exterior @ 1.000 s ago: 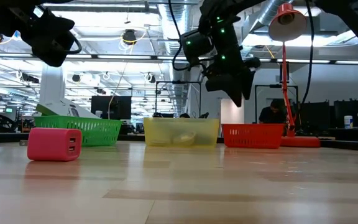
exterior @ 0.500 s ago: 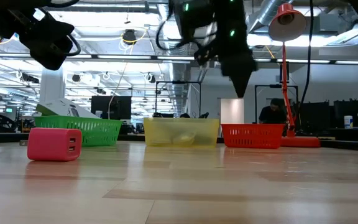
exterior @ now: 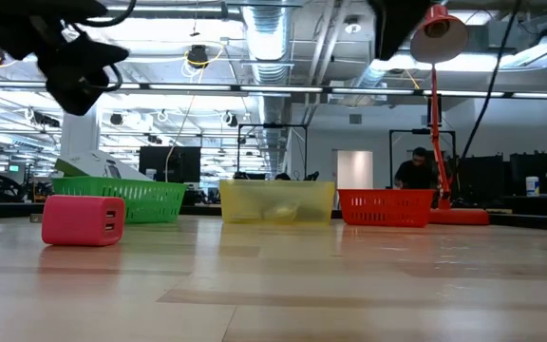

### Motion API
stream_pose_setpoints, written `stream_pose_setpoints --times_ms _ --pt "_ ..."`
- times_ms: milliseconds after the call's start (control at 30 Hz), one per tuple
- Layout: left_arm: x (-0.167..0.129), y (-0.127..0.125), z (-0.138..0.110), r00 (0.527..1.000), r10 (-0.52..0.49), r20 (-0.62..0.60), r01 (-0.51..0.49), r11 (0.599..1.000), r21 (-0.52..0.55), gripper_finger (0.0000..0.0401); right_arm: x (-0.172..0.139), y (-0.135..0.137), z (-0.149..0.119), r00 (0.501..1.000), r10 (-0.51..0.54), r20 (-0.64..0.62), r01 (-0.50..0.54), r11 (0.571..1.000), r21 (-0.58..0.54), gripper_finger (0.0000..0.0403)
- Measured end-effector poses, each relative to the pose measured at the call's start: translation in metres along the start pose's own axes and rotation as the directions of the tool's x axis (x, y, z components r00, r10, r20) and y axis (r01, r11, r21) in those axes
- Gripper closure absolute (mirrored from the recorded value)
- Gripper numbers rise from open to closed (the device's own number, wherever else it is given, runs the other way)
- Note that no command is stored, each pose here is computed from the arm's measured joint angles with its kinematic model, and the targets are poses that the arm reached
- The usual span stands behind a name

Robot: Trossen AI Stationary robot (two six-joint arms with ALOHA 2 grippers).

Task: Pick and place items into bin
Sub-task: Put the pink charger adapter into the red basket

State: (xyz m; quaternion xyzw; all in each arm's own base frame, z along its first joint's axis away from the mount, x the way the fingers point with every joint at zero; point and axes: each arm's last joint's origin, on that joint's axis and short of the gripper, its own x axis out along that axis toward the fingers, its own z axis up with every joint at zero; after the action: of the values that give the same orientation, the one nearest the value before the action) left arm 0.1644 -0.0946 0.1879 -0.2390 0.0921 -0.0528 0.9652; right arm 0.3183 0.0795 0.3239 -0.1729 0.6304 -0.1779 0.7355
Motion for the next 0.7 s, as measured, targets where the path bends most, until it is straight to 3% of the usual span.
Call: stream_pose_setpoints --times_ms 200,333,400,533,633,700 --pt "0.014 -0.009 0.020 0.999 0.042 -0.003 -0.041 0.998 0.056 0.0229 -0.054 -0.029 -0.040 0.957 -0.035 0.287 0.005 0.994 0.105 0.0282" --pt "0.035 -0.024 0.033 0.968 0.152 -0.198 -0.121 0.980 0.159 0.0229 -0.061 -0.040 -0.072 0.920 -0.012 0.393 -0.049 0.988 0.144 0.0280" --pt "0.046 -0.032 0.038 0.910 0.239 -0.337 -0.173 0.961 0.214 0.0229 -0.058 -0.043 -0.089 0.906 -0.005 0.422 -0.070 0.984 0.162 0.0280" --pt "0.064 -0.047 0.046 0.715 0.403 -0.571 -0.228 0.907 0.353 0.0229 -0.046 -0.044 -0.113 0.886 0.002 0.464 -0.113 0.971 0.210 0.0280" --pt "0.076 -0.058 0.051 0.572 0.471 -0.672 -0.224 0.877 0.425 0.0229 -0.037 -0.044 -0.125 0.879 0.008 0.476 -0.145 0.957 0.252 0.0280" --pt "0.084 -0.064 0.055 0.511 0.503 -0.697 -0.211 0.860 0.465 0.0229 -0.032 -0.043 -0.130 0.883 0.009 0.469 -0.150 0.952 0.266 0.0280"
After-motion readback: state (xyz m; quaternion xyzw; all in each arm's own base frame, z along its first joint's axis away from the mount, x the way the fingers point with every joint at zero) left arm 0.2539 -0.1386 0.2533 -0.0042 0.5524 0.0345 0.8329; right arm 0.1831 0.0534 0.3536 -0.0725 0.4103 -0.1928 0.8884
